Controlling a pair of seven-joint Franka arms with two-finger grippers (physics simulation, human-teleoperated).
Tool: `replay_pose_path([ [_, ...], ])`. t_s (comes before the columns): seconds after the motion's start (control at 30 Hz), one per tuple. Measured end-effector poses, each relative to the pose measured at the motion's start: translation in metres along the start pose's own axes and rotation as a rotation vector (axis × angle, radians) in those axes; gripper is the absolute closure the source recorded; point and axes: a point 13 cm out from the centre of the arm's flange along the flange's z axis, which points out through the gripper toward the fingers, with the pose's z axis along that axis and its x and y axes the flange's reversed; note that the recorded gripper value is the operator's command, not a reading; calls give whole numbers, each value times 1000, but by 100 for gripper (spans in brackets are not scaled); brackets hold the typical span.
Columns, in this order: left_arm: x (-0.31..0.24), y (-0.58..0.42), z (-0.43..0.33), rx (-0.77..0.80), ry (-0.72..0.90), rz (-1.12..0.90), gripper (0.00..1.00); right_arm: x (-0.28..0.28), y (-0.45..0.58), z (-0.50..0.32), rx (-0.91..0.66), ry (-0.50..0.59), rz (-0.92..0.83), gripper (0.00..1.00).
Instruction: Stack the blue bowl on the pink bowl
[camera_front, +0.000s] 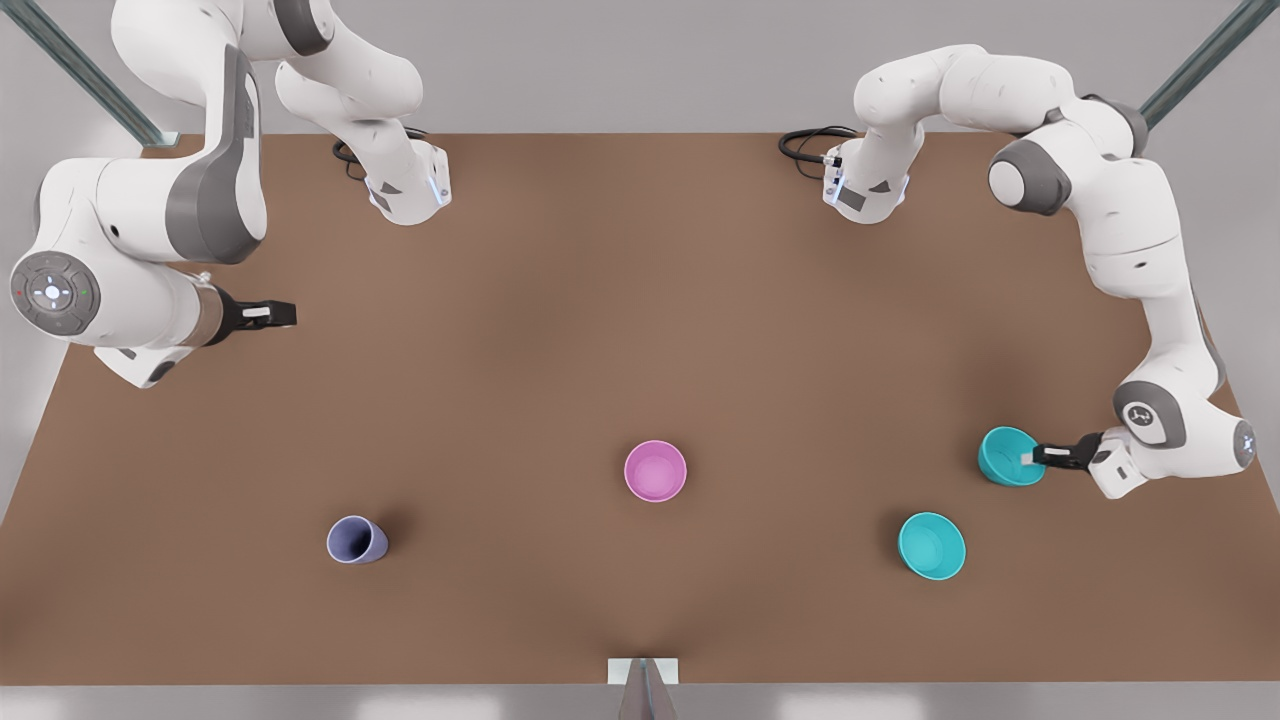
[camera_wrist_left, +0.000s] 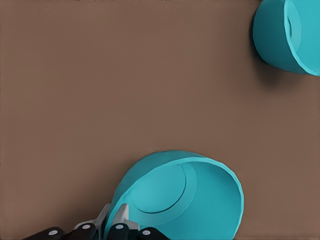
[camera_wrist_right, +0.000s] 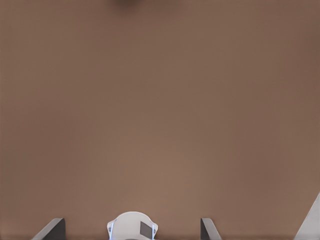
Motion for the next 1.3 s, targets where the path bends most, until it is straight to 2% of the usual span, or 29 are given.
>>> replay_pose_path([
  [0.13,0,-33,-30,-18,0,39,79,0,0,0,0,1,-1,0],
  [0.27,-14,-178,-65,-20,107,176,79,0,0,1,0,1,-1,0],
  [0.43,-16,-411,17,82,348,342,79,0,0,1,0,2,-2,0],
  [0.6,-16,-554,92,107,386,350,79,0,0,1,0,2,-2,0],
  [0.93,-73,-596,138,22,149,127,79,0,1,1,1,2,-4,0],
  [1.3,-111,-631,158,49,25,-47,79,0,1,2,0,8,-5,0],
])
